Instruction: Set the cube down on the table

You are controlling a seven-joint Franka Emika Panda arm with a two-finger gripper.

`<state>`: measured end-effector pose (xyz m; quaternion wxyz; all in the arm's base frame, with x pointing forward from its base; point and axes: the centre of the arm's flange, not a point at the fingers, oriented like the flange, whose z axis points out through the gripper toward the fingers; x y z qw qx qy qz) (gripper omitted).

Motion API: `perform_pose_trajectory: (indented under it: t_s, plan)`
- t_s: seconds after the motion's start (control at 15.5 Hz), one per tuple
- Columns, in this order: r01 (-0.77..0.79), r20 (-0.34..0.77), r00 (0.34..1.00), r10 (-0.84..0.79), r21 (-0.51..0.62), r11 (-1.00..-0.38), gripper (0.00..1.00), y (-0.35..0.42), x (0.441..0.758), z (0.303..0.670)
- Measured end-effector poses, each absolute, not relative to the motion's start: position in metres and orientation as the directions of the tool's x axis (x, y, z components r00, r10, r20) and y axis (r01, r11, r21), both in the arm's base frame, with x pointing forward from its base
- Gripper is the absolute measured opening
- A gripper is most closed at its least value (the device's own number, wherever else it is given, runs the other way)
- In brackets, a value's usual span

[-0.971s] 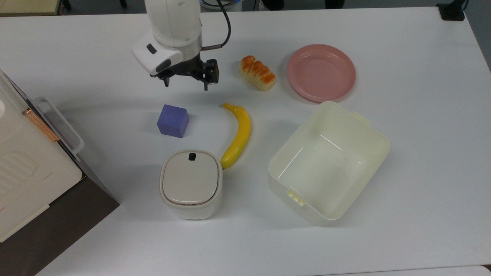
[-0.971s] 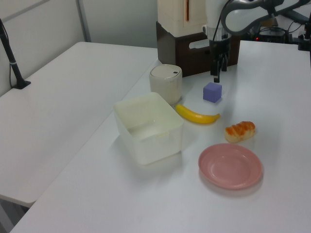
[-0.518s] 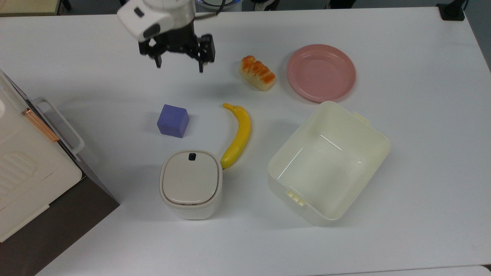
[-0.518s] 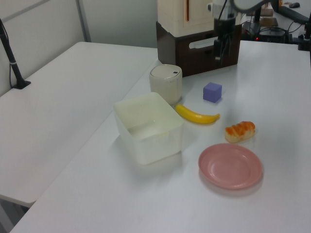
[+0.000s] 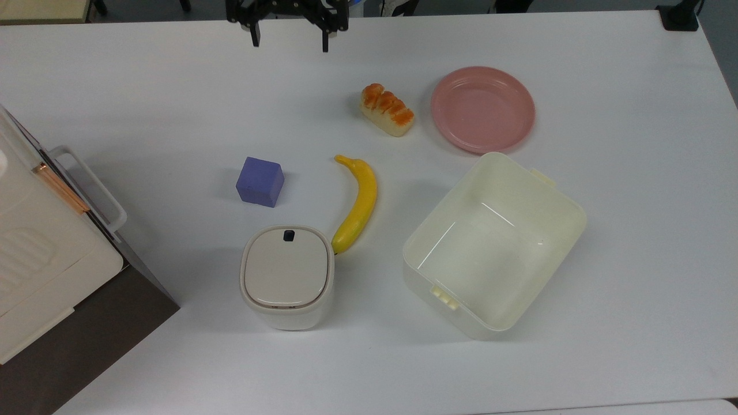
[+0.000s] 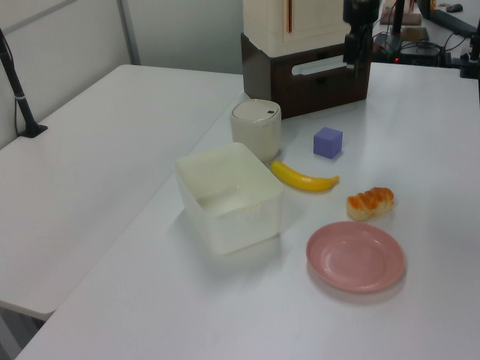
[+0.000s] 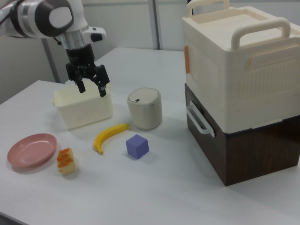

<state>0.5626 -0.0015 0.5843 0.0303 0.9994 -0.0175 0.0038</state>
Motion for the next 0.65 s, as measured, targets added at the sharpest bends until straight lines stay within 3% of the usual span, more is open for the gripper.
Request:
perform_pose_trajectory:
  t_s: [0.65]
  plan:
    - [-0.045, 0.027, 0.999, -0.044, 0.055, -0.997, 1.0, -0.0061, 0.559, 0.596]
